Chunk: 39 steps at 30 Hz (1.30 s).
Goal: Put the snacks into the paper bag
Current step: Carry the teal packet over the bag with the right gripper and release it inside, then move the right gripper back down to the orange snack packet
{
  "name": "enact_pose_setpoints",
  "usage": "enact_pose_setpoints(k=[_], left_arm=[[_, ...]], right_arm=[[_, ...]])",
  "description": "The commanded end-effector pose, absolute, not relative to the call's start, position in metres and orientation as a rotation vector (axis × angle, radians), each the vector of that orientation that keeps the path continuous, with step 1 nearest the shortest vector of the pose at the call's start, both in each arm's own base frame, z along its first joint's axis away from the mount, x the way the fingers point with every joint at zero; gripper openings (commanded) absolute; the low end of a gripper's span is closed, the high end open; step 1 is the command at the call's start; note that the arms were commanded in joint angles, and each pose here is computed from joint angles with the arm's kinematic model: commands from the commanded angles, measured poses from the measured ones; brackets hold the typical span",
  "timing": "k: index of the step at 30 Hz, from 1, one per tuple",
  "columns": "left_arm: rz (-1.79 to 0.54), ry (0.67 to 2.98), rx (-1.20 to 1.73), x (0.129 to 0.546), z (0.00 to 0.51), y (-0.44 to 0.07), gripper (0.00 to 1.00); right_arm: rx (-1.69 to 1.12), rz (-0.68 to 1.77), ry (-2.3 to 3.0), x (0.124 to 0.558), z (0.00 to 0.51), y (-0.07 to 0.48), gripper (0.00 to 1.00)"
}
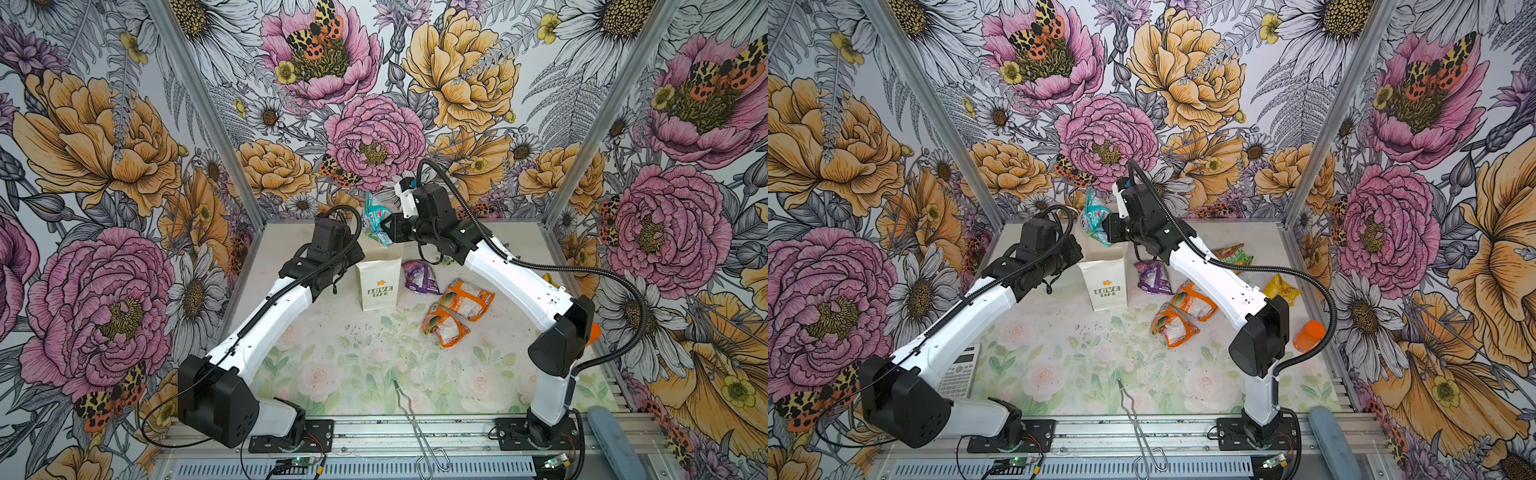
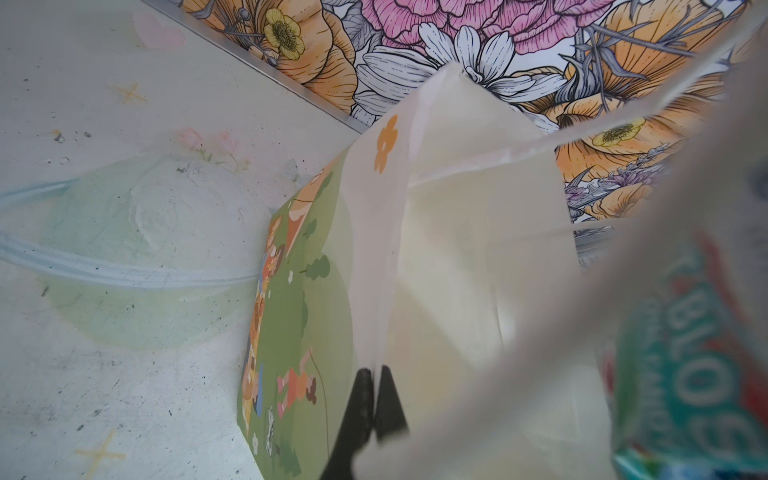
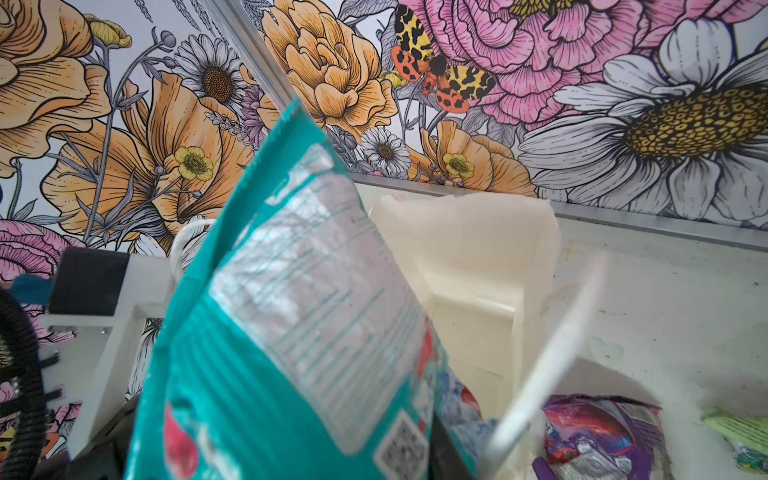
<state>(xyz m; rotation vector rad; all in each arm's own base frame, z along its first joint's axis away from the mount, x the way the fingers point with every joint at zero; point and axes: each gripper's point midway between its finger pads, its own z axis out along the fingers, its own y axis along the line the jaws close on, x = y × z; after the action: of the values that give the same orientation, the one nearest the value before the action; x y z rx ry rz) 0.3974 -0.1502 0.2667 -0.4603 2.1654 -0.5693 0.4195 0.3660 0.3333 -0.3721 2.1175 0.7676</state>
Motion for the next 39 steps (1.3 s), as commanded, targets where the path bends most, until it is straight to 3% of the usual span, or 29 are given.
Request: enact_pose_setpoints(k=[1,16,22,32,39], left_arm=[[-0.626,2.116,-0.447,0.402,0.283,-0.16,0.0],[-0.619,2.119,-0.436,0.402,0.28,-0.157,0.0],[-0.629,2.122,-0.418,0.401,0.281,-0.155,0.0],[-0.644,2.132,-0.407,0.401,0.279,-0.155,0.0],[-0.656,2.136,-0.393,0.4,0.28,-0.156,0.0]], right_arm=[[-0.381,0.756,2.097,0.422,0.334,0.37,0.35],[-0.616,0.75,2.028,0.393,0.349,0.366,0.5],[-0.673,0.675,2.06,0.359,0.342,0.33,0.63],[-0.429,0.554,2.39,0.31,0.262,0.251,0.76],[-0.248,0.465,2.662,0.287,0.185,0.213,0.9]])
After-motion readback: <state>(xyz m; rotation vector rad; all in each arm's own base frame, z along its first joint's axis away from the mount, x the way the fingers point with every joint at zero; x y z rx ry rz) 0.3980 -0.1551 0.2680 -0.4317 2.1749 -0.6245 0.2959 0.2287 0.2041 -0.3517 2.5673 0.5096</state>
